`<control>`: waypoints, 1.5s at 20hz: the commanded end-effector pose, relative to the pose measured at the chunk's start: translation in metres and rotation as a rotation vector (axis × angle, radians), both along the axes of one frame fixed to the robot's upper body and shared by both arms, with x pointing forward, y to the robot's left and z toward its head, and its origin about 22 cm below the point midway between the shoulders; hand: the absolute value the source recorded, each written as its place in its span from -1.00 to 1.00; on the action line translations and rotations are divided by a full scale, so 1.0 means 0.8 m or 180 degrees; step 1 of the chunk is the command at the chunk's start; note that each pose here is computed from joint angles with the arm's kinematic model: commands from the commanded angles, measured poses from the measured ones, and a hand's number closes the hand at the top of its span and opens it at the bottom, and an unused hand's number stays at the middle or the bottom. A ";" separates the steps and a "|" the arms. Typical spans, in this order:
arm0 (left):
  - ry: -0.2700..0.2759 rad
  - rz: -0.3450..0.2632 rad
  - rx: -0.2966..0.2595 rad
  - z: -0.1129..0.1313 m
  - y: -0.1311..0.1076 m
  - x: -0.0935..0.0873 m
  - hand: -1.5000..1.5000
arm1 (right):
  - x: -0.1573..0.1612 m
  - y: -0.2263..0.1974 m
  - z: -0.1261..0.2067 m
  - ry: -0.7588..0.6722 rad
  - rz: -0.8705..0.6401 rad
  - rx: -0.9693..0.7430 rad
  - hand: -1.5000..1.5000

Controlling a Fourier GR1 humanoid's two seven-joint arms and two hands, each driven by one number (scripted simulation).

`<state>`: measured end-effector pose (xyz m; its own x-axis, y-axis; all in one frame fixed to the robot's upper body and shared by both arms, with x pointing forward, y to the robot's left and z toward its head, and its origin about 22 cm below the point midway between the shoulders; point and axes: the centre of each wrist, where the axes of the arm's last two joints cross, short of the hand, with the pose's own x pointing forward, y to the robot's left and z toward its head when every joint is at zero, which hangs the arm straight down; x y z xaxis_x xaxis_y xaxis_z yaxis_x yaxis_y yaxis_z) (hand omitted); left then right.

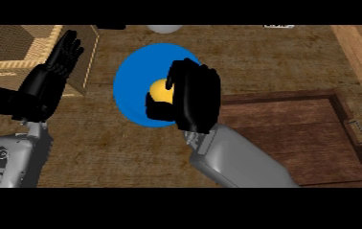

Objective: Pick the lemon from the tray and place it in the plate

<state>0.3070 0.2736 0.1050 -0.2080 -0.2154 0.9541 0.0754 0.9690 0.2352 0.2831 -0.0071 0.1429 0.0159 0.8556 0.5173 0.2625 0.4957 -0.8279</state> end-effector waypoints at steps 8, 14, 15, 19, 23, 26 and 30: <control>-0.0057 -0.0175 -0.0011 0.005 -0.027 0.004 0.00 | 0.091 0.018 -0.035 0.0341 -0.0637 0.0146 1.00; -0.0074 -0.0241 -0.0007 0.019 -0.030 0.014 0.00 | 0.126 -0.006 -0.060 0.0560 -0.0754 0.0330 1.00; -0.0062 -0.0186 -0.0026 0.012 -0.025 0.017 0.00 | 0.124 -0.008 -0.066 0.0583 -0.0847 0.0487 1.00; -0.0082 -0.0312 -0.0021 0.014 -0.049 0.018 0.00 | 0.129 -0.016 -0.083 0.0631 -0.0875 0.0621 -1.00; -0.0068 -0.0315 -0.0017 0.009 -0.045 0.018 0.00 | 0.138 -0.015 -0.064 0.0395 -0.0697 0.0963 -1.00; -0.0084 -0.0323 -0.0031 0.020 -0.038 0.021 0.00 | 0.139 -0.017 -0.069 0.0053 -0.0663 0.1120 -1.00; -0.0083 -0.0286 0.0048 0.012 -0.036 0.016 0.00 | 0.146 -0.019 -0.058 -0.0267 -0.0765 0.1470 -1.00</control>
<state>0.3226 0.2439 0.1177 -0.2511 -0.1988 0.9473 0.1562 0.9575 0.2423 0.3966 -0.0227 0.0919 0.1687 0.6190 0.7671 0.3562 0.6874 -0.6330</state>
